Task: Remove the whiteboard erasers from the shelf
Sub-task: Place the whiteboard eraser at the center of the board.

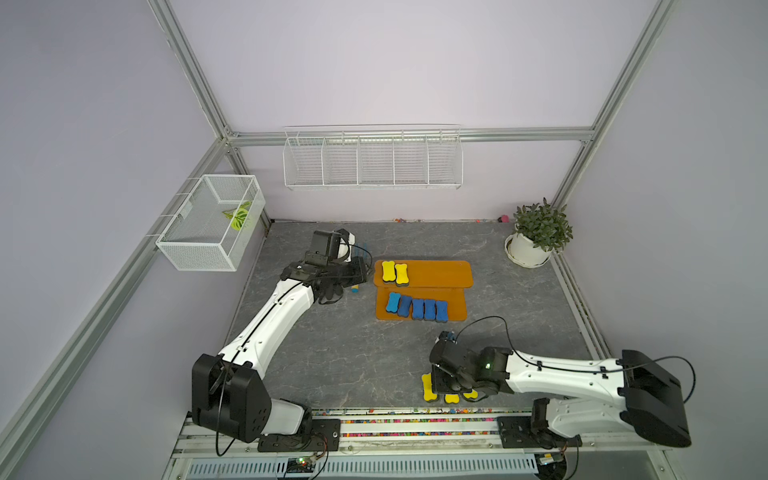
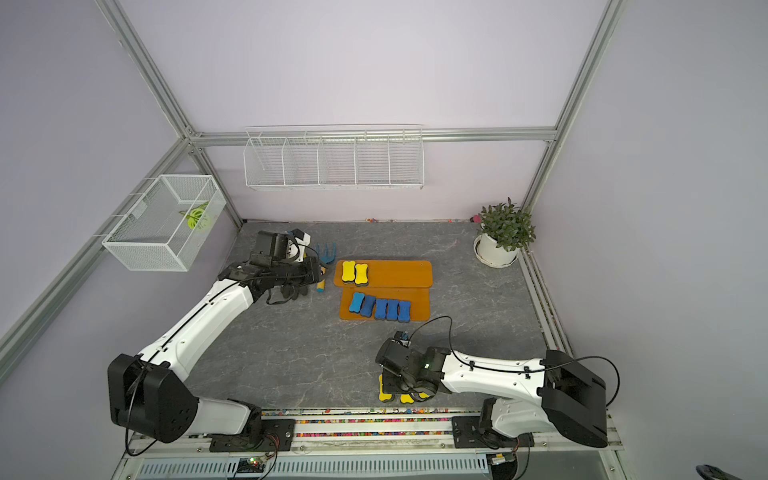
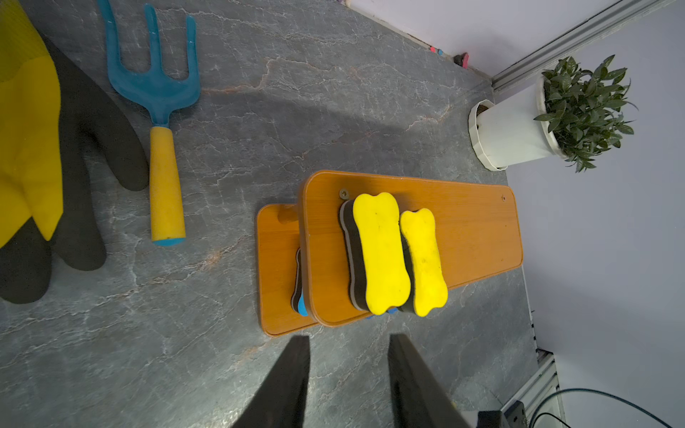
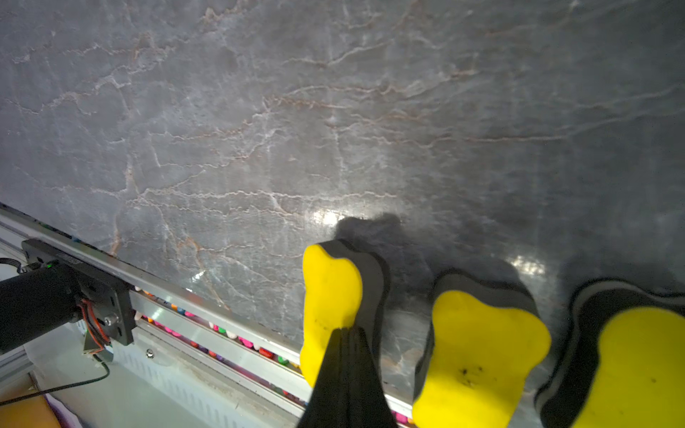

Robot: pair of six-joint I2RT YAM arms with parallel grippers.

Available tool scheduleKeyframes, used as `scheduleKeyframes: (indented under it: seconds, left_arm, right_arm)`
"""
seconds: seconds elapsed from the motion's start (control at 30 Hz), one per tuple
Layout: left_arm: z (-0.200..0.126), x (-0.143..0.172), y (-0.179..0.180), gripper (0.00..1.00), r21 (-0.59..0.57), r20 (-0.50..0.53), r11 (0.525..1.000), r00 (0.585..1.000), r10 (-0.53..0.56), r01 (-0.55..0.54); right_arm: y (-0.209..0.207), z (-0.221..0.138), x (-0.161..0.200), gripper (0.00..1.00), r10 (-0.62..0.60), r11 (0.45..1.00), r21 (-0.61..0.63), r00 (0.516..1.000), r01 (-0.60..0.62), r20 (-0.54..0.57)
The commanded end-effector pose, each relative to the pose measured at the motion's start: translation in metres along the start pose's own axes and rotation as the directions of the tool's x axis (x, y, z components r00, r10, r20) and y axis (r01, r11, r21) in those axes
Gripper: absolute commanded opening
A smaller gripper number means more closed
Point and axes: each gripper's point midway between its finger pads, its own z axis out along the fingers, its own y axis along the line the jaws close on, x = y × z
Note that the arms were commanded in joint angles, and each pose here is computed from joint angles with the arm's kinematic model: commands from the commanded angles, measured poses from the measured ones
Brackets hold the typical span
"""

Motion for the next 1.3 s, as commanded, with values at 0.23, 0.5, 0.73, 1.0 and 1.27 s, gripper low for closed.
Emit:
scheduleKeyframes:
  seconds: [0.23, 0.5, 0.73, 1.0, 1.27]
  left_arm:
    - [0.001, 0.001, 0.0, 0.41, -0.004, 0.004, 1.0, 1.0, 0.018, -0.018]
    - [0.0, 0.0, 0.0, 0.41, -0.004, 0.005, 1.0, 1.0, 0.018, -0.018]
    - [0.0, 0.0, 0.0, 0.41, -0.006, 0.005, 1.0, 1.0, 0.018, -0.018]
    - [-0.004, 0.002, -0.012, 0.41, 0.033, -0.004, 0.999, 1.0, 0.005, -0.005]
    - [-0.003, 0.01, -0.027, 0.4, 0.079, -0.043, 0.997, 0.999, -0.014, 0.018]
  right_arm:
    - [-0.014, 0.0, 0.009, 0.09, -0.006, 0.998, 0.069, 1.0, 0.007, -0.015]
    - [-0.014, -0.001, 0.009, 0.16, -0.013, 0.997, 0.073, 1.0, 0.014, -0.014]
    - [-0.013, -0.004, 0.007, 0.21, -0.025, 0.996, 0.083, 1.0, 0.026, -0.014]
    - [-0.001, -0.042, -0.026, 0.25, -0.095, 0.986, 0.144, 0.992, 0.082, 0.085]
    - [0.024, -0.073, -0.097, 0.26, -0.172, 0.983, 0.094, 0.968, 0.157, 0.181]
